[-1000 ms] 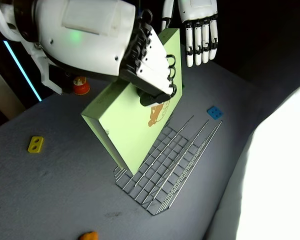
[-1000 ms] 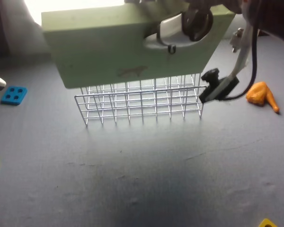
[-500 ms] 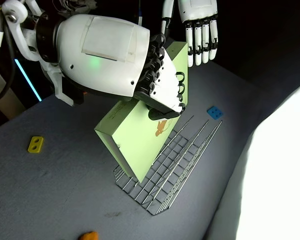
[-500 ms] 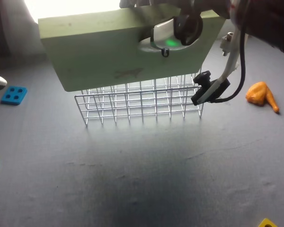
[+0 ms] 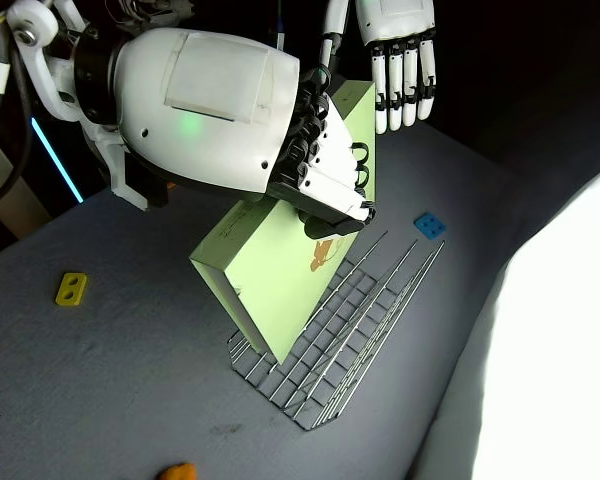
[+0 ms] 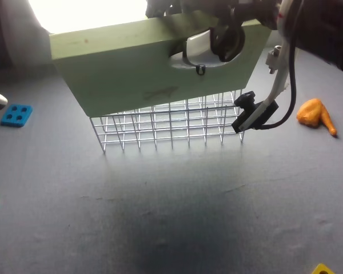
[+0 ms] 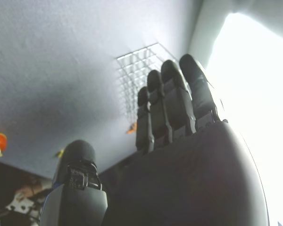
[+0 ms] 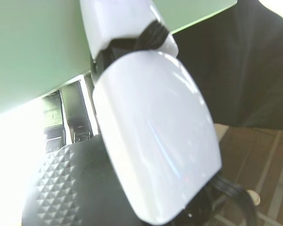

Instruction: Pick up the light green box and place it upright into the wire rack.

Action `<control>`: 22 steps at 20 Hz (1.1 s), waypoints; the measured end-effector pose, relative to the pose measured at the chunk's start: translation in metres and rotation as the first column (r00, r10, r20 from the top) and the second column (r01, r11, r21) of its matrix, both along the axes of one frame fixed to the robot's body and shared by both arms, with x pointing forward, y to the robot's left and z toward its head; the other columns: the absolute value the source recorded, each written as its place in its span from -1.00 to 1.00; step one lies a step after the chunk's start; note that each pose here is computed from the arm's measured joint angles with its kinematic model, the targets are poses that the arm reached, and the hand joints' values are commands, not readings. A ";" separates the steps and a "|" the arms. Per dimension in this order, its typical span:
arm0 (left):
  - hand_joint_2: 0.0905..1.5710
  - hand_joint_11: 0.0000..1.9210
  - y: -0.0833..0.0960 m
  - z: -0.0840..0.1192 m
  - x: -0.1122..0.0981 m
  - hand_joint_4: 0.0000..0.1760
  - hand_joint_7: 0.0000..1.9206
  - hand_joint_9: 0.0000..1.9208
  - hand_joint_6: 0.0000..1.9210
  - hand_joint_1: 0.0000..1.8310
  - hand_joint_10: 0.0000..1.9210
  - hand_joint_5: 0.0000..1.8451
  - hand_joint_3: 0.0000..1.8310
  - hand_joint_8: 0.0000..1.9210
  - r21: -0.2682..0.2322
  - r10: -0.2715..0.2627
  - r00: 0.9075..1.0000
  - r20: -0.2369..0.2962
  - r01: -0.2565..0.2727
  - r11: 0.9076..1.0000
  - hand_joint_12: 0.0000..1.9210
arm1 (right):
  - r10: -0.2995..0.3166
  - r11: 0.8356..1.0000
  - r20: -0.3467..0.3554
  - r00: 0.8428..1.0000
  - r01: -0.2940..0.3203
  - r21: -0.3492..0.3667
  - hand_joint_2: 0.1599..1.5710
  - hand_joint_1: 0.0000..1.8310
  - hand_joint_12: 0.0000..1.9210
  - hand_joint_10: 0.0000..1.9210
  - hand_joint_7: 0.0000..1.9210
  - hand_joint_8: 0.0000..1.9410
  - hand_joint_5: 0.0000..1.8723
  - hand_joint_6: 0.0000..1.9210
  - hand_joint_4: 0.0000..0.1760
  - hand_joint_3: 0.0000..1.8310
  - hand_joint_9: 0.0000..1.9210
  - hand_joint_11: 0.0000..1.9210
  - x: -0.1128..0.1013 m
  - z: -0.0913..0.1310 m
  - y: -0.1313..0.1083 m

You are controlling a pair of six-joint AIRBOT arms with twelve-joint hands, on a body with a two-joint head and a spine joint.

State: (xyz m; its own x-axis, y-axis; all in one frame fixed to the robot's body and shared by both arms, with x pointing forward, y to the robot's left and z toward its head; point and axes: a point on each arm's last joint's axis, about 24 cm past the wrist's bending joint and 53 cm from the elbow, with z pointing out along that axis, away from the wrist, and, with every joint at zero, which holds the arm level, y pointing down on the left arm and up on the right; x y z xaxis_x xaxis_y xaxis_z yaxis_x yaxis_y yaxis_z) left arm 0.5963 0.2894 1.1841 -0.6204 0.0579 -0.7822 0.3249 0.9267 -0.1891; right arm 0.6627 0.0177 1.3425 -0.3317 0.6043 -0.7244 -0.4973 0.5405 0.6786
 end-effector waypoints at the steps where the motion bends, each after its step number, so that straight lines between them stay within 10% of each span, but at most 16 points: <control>1: 0.59 -1.00 0.000 0.000 0.000 -1.00 -0.65 -0.69 -1.00 -0.95 -0.99 -0.73 -1.00 -0.99 0.000 0.000 1.000 0.000 0.000 1.000 -0.37 | 0.000 1.000 0.000 1.000 0.000 0.000 0.37 0.36 0.88 0.46 -0.04 0.32 0.09 -0.17 -1.00 -1.00 -0.26 -0.53 0.000 0.000 0.000; 18: 0.60 -1.00 0.000 0.000 0.000 -0.97 -0.71 -0.74 -1.00 -0.86 -0.99 -0.73 -1.00 -0.99 0.000 0.000 1.000 -0.001 0.000 1.000 -0.42 | -0.014 1.000 0.005 1.000 0.014 -0.023 0.36 0.35 0.84 0.42 -0.03 0.28 0.10 -0.18 -1.00 -1.00 -0.22 -0.51 -0.005 -0.002 0.001; 22: 0.60 -1.00 0.000 0.000 0.000 -1.00 -0.70 -0.72 -0.99 -0.85 -0.99 -0.72 -1.00 -0.99 0.000 0.000 1.000 0.000 0.000 1.000 -0.42 | -0.030 0.997 -0.065 0.997 0.035 0.065 0.35 0.36 0.85 0.43 -0.02 0.28 0.12 -0.21 -1.00 -1.00 -0.21 -0.48 -0.001 0.010 -0.006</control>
State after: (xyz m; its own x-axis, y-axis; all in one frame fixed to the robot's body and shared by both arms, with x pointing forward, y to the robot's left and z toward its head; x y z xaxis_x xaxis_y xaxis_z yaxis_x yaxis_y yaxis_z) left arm 0.5963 0.2894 1.1841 -0.6204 0.0579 -0.7822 0.3249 0.9267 -0.1891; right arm 0.6615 0.0119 1.3529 -0.3552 0.6612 -0.6608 -0.4350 0.5088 0.7429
